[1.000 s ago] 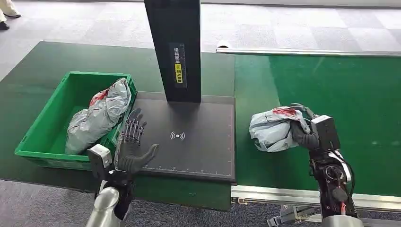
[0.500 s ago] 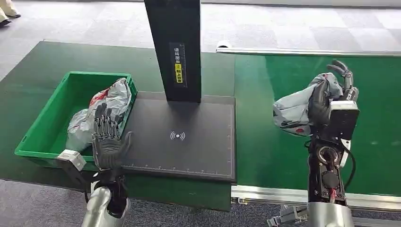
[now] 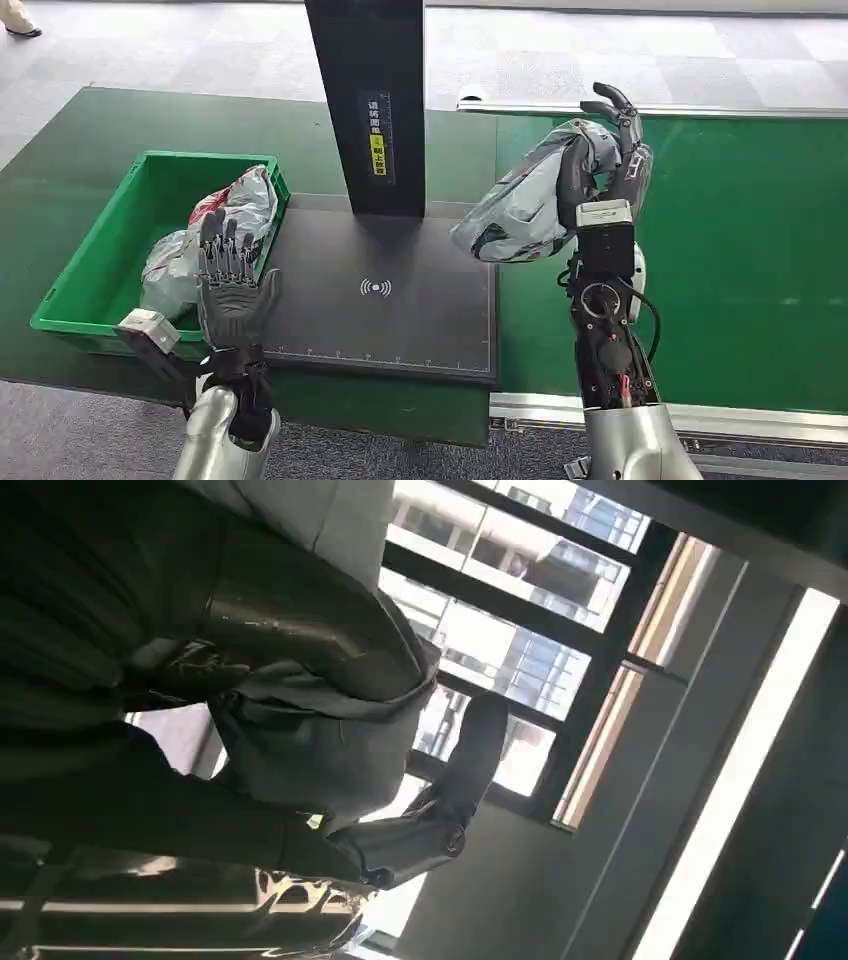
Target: Moved the parcel from conveyor to table for the left to box.
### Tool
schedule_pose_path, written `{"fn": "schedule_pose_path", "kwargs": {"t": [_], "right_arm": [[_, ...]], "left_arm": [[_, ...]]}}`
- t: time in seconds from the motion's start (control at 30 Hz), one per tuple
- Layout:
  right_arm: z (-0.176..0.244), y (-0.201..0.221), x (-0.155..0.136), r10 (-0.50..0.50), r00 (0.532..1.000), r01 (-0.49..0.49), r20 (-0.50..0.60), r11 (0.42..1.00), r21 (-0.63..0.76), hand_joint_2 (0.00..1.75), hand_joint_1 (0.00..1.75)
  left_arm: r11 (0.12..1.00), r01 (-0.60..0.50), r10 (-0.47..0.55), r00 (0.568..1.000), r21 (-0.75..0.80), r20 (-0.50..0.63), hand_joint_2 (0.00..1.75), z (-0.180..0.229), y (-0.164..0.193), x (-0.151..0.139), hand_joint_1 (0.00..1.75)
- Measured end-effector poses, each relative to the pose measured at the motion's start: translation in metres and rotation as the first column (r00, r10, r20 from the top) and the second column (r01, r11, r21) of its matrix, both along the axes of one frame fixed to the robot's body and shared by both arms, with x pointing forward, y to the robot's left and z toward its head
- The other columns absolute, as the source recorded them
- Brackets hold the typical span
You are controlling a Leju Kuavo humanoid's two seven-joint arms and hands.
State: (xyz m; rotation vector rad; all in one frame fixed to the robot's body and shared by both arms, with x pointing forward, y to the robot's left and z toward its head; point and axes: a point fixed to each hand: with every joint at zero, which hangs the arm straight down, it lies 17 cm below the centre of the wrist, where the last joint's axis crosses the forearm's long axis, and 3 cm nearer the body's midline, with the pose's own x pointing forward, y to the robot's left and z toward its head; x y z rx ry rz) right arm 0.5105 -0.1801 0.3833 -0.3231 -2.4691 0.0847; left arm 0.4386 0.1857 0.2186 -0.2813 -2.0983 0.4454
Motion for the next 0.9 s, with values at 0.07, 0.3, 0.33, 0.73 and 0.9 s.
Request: {"fn": "schedule_pose_path", "kwargs": {"t": [0.07,0.3,0.33,0.73,0.9], "right_arm": [[-0.001,0.004,0.0,0.008,1.0,-0.008,-0.002,1.0,-0.003,1.75,1.75],[-0.003,0.012,0.001,0.021,1.0,-0.021,-0.009,1.0,-0.01,1.75,1.75],[-0.003,0.013,0.001,0.023,1.0,-0.023,-0.01,1.0,-0.011,1.75,1.75],[-0.078,0.17,0.01,0.363,0.876,-0.437,-0.317,0.876,-0.203,1.75,1.75],[-0.136,0.191,0.021,0.537,0.628,-0.606,-0.564,0.791,0.079,1.75,1.75]], "left_arm": [[1.0,0.0,0.0,1.0,0.0,0.0,1.75,0.0,0.0,0.0,0.0],[1.0,0.0,0.0,1.0,0.0,-0.001,1.75,-0.001,0.0,0.0,0.0],[1.0,0.001,-0.001,1.0,0.0,-0.001,1.75,0.0,0.0,0.0,0.0],[0.996,0.033,-0.033,0.999,-0.082,-0.003,1.75,0.003,-0.009,0.015,0.0],[0.993,0.046,-0.048,0.999,-0.109,-0.015,1.75,-0.001,-0.011,0.018,0.0]]}}
